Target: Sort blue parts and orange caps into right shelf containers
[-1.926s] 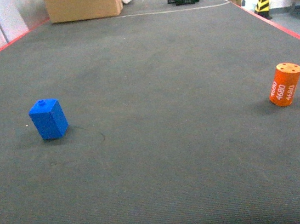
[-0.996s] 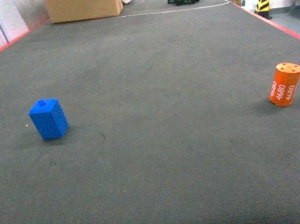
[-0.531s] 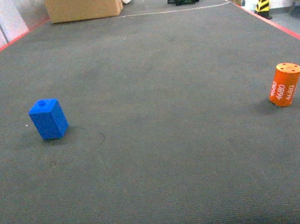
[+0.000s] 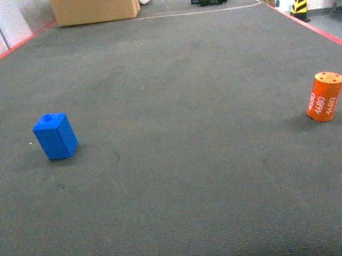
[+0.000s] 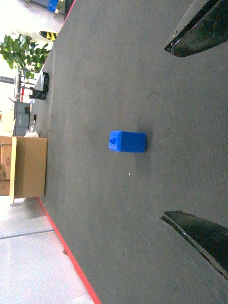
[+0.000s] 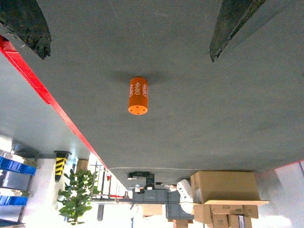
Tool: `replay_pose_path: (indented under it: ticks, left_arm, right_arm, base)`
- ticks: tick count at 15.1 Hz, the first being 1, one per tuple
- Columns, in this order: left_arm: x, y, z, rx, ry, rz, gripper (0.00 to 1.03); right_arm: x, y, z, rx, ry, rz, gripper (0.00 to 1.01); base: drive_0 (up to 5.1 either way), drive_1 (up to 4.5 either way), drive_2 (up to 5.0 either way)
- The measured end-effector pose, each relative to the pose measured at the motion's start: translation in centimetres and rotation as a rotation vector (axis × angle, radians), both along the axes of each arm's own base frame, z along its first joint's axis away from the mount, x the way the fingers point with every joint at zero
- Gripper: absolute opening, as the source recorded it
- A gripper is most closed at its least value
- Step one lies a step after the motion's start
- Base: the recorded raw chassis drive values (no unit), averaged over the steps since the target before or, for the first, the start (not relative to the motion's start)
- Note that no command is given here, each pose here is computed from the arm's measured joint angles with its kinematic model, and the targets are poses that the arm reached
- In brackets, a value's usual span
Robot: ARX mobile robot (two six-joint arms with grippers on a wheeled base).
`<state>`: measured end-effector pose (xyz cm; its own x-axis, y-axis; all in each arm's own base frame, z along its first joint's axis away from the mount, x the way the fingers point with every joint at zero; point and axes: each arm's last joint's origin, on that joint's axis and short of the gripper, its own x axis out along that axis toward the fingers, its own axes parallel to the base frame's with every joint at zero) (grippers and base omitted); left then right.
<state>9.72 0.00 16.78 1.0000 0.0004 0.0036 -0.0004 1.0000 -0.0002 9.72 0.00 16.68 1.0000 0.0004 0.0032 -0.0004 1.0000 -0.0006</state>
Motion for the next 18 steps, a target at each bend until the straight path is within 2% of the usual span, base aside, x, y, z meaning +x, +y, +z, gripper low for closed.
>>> replay_pose_path:
  ticks: [18]
  left_arm:
    - [0.00,0.00,0.00,0.000,0.000,0.000,0.98]
  right_arm:
    - [0.00,0.00,0.00,0.000,0.000,0.000,0.98]
  base:
    - [0.0,0.00,0.0]
